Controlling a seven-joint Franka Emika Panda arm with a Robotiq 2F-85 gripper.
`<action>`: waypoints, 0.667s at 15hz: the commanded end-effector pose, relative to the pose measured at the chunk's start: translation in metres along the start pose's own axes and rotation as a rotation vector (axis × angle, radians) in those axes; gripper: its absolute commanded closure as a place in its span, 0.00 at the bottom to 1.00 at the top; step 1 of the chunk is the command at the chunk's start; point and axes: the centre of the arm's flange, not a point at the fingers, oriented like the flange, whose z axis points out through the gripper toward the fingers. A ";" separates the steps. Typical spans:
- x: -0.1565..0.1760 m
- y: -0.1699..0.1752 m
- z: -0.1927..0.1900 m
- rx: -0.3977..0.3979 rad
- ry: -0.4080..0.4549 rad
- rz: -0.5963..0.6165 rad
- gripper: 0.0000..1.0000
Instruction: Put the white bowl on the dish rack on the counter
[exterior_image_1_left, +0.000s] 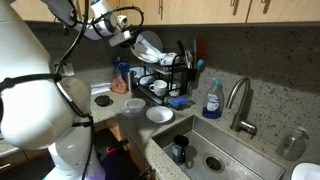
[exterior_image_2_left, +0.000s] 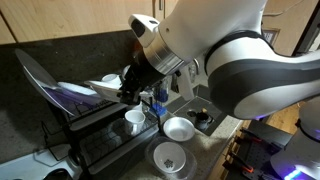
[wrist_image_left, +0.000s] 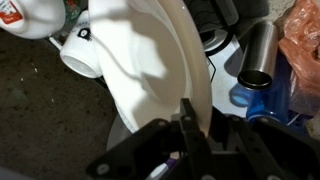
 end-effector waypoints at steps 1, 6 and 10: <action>-0.005 0.005 -0.013 -0.036 -0.016 -0.010 0.96; -0.007 0.005 -0.015 -0.044 -0.017 -0.012 0.96; -0.009 0.005 -0.017 -0.048 -0.022 -0.014 0.96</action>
